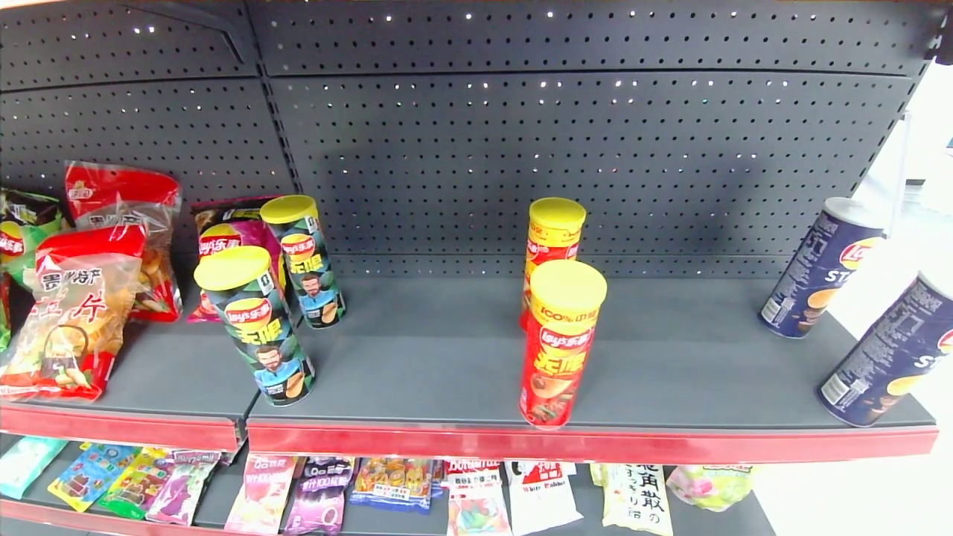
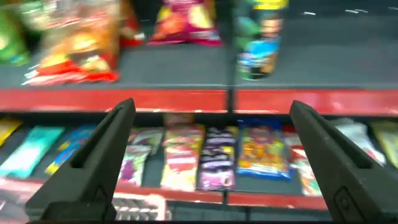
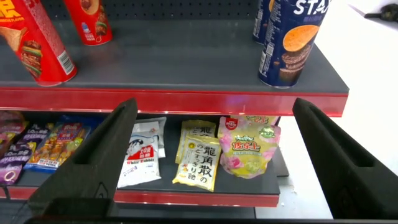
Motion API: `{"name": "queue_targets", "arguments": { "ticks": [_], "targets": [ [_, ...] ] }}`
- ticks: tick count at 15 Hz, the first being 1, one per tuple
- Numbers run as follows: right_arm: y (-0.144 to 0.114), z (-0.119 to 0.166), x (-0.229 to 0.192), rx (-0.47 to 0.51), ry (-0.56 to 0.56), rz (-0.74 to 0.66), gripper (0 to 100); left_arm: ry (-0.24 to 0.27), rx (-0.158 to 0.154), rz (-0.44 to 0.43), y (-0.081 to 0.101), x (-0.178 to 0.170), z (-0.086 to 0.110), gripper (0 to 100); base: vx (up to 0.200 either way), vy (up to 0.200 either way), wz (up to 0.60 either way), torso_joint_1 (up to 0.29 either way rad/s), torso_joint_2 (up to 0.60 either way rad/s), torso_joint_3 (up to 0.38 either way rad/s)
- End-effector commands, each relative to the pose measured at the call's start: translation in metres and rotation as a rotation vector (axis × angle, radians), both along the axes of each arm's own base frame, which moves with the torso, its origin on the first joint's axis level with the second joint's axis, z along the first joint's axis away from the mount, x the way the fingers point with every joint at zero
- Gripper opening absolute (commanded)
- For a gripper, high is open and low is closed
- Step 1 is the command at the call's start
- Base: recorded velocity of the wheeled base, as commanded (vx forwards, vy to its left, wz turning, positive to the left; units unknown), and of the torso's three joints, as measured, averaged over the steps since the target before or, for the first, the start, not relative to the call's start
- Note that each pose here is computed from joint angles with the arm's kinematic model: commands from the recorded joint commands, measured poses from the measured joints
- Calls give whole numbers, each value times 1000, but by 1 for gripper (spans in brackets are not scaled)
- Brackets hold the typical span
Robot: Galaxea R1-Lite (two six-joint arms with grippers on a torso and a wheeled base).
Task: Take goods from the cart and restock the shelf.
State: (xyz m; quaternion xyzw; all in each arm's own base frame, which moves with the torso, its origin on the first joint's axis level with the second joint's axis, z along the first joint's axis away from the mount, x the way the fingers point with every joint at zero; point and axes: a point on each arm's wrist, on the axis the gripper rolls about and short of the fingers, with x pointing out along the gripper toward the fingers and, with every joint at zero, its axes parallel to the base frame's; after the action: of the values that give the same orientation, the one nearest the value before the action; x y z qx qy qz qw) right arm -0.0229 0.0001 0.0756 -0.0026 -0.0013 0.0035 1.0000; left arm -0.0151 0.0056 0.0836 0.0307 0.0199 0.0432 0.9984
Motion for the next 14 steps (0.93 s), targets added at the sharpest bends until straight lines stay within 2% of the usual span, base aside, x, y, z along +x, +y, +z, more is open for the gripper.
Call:
{"name": "queue_targets", "arguments": {
  "ticks": [1,3,5,6,9,10,11,12,13,14],
  "targets": [
    [0,0,0,1,1,1,100,2,19,96,2,0,0,100,0,0,0,0,0,0],
    [0,0,0,1,1,1,100,4,27,163,4,0,0,100,0,0,0,0,0,0],
    [0,0,0,1,1,1,100,6,41,158,3,0,0,100,0,0,0,0,0,0],
    [0,0,0,1,1,1,100,7,54,141,3,0,0,100,0,0,0,0,0,0],
    [0,0,0,-1,1,1,100,7,52,79,2,0,0,100,0,0,0,0,0,0],
    [0,0,0,-1,1,2,100,2,57,-42,-1,0,0,100,0,0,0,0,0,0],
    [0,0,0,1,1,1,100,1,60,-84,-2,0,0,100,0,0,0,0,0,0],
    [0,0,0,2,1,1,100,5,48,-97,-2,0,0,100,0,0,0,0,0,0],
    [0,0,0,2,1,1,100,7,20,-98,-2,1,0,100,0,0,0,0,0,0],
    [0,0,0,-1,1,2,100,0,22,-124,-2,0,0,100,0,0,0,0,0,0]
  ]
}}
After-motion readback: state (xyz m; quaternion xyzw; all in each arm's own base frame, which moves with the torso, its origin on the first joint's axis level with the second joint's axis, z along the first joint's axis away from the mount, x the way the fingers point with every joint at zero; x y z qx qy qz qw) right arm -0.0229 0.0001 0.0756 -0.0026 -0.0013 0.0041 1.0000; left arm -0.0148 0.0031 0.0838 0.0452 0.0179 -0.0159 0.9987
